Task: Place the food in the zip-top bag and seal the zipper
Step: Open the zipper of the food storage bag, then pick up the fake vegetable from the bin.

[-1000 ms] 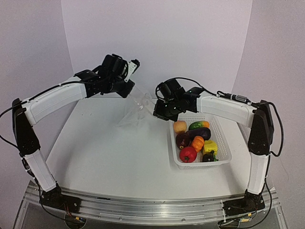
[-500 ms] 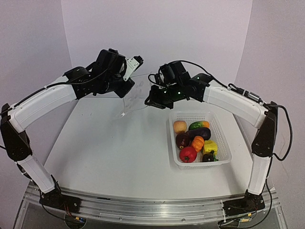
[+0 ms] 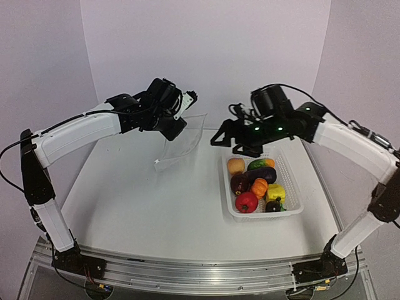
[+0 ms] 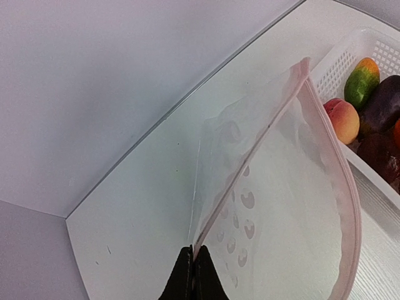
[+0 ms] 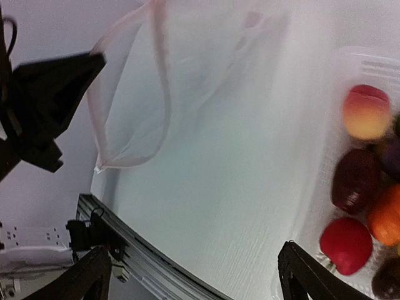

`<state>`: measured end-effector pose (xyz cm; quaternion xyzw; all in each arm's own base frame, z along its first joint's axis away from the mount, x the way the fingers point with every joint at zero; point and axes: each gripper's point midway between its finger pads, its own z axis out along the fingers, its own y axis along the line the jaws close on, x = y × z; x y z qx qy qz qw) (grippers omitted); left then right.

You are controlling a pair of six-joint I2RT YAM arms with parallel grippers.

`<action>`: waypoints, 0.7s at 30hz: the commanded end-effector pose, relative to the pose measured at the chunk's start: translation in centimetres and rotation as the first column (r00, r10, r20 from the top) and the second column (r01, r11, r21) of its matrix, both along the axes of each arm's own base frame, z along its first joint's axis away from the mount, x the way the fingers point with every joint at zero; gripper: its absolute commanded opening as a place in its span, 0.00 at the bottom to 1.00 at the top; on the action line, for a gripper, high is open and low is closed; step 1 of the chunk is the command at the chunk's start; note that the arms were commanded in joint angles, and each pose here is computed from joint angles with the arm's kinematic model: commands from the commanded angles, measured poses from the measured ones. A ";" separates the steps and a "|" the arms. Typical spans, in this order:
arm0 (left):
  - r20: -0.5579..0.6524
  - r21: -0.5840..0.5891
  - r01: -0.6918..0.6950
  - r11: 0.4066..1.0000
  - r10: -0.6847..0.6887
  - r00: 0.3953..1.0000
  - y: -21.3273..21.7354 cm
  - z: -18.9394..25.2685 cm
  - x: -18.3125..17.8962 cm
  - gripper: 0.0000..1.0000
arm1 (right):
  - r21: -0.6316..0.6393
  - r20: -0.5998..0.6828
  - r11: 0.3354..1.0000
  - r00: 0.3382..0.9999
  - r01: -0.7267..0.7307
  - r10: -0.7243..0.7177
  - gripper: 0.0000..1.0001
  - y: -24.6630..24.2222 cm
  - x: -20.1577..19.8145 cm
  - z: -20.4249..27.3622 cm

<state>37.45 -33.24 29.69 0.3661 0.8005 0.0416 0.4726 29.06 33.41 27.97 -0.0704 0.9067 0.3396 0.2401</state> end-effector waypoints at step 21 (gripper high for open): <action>-0.020 -0.123 0.041 0.992 -0.043 0.999 -1.8 3.1 -0.9 0.00 | -0.660 -0.125 0.597 0.716 0.457 -0.687 0.78 -16.2 4.5 -17.9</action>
